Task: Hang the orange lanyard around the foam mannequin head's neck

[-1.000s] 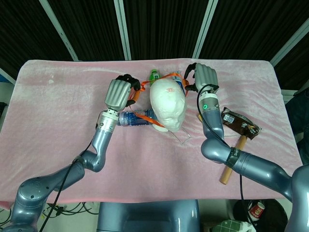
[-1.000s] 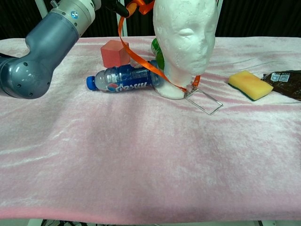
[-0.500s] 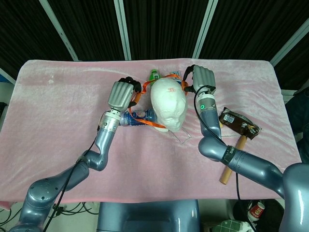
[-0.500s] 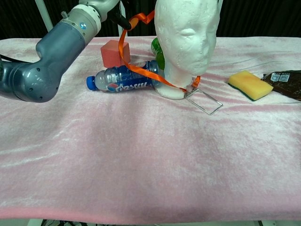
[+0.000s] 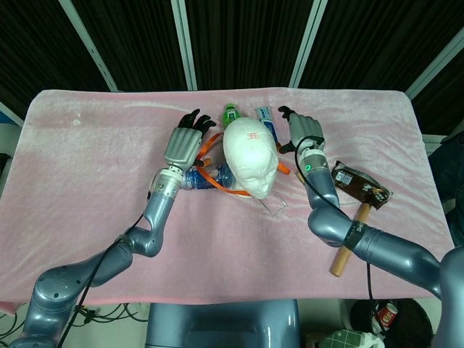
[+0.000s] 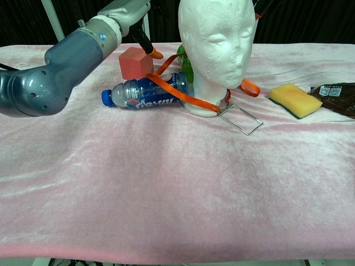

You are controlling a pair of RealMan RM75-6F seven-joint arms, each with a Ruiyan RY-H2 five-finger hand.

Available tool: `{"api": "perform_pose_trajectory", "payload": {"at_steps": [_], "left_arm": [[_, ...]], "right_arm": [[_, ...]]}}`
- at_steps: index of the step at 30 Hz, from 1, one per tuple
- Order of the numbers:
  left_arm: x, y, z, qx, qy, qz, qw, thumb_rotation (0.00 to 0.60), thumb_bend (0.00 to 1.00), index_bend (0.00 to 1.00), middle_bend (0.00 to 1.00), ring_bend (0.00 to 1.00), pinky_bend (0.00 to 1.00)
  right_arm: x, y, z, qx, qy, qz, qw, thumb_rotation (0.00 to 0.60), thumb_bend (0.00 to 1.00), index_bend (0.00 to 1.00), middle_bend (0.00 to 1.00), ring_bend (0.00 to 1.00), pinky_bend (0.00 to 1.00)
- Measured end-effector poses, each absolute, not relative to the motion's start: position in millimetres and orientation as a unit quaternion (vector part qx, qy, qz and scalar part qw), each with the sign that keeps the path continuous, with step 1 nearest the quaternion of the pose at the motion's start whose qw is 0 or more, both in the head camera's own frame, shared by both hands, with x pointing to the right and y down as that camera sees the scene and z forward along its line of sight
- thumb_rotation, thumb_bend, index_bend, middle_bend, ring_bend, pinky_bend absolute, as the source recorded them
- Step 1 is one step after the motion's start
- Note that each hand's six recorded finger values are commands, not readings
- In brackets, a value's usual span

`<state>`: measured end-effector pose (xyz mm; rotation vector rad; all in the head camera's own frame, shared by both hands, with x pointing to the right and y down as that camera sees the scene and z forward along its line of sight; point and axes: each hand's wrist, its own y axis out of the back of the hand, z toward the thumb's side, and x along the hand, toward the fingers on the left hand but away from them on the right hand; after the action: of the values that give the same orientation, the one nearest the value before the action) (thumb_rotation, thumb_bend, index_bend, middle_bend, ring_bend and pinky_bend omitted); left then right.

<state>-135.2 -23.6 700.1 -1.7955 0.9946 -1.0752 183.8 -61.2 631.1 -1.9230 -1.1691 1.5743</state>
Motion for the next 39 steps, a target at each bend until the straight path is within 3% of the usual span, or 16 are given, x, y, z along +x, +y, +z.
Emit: {"api": "perform_pose_trajectory", "payload": {"at_steps": [9, 27, 39], "left_arm": [[-136.0, -23.3, 686.9, -0.714, 0.405, -0.409, 0.4, 0.6, 0.09, 0.24, 0.17, 0.0, 0.11], [-150.7, -20.7, 653.9, -0.729, 0.409, -0.383, 0.394, 0.6, 0.09, 0.26, 0.2, 0.01, 0.11], [-179.9, -2.3, 631.0, -0.742, 0.376, -0.38, 0.405, 0.6, 0.09, 0.28, 0.22, 0.05, 0.14]], "right_arm": [[194.1, -63.6, 620.3, -0.694, -0.443, 0.54, 0.175, 0.6, 0.13, 0.14, 0.17, 0.27, 0.17], [261.6, -74.2, 556.1, -0.666, -0.508, 0.509, 0.199, 0.6, 0.13, 0.15, 0.18, 0.28, 0.17], [305.8, -33.9, 552.5, -0.645, -0.428, 0.568, 0.279, 0.6, 0.36, 0.28, 0.23, 0.29, 0.17]]}}
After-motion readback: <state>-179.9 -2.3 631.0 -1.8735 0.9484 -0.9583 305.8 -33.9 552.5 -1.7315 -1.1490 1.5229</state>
